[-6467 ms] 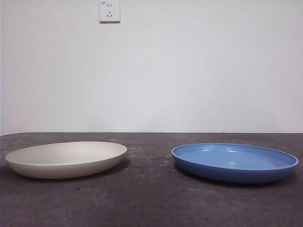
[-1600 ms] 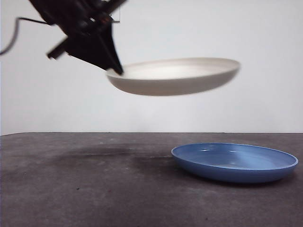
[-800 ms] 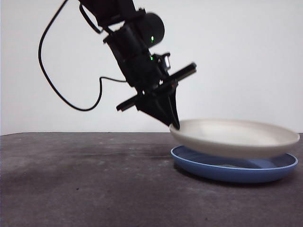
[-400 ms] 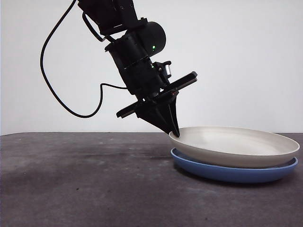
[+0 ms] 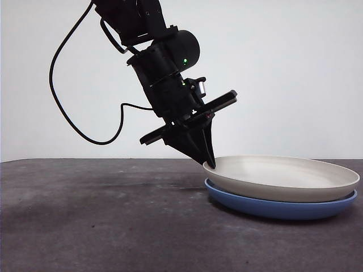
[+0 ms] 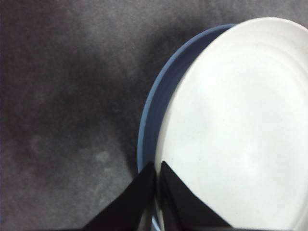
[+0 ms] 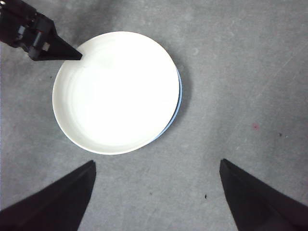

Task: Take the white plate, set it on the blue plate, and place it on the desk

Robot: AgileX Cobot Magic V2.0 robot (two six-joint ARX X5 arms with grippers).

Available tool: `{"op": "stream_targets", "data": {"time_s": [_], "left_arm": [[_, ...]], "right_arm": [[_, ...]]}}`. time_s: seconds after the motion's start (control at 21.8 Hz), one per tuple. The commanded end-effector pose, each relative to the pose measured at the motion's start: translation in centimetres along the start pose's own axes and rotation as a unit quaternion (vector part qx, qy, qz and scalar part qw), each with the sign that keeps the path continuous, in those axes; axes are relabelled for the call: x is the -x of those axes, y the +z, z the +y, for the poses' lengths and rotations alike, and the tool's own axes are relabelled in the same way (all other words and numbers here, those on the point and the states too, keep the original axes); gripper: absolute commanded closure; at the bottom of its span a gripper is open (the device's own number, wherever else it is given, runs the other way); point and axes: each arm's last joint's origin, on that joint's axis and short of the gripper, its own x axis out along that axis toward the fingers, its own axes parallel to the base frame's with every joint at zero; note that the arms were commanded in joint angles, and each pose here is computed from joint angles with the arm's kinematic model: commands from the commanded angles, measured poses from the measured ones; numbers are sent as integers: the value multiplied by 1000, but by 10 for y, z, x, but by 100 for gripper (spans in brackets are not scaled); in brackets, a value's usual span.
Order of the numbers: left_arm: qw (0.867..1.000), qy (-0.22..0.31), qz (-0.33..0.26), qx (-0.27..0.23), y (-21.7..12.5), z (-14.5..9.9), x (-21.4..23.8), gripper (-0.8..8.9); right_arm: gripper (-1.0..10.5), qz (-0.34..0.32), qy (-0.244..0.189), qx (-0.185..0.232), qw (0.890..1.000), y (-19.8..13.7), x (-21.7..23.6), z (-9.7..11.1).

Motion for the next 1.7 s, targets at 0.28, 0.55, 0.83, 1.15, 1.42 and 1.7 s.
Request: {"op": "stream_targets", "data": {"time_s": [0.28,0.55,0.83,1.15,1.42,1.7], "left_arm": [[1000,-6,3,-15,1,-9,-14,724],[1000,-6,3,-10,1,-9,-14,536],[1000,-5,4,-10,6,-12,-8,536],[999,-5,-1,-40,34,-31,38,536],[993,-6,-89,-79,61,-49,130,538],[970,41,-218,-100,42,-50,255,543]], "right_arm": [[532,-22,2,-2,1000,0,10,3],[532,-15,2,-4,1000,-2,10,3],[532,-14,2,-4,1000,-2,10,3],[532,-14,2,-4,1000,-2,10,3],[532,-14,1,-4,1000,-2,10,3],[532,-23,1,-2,1000,0,10,3]]}}
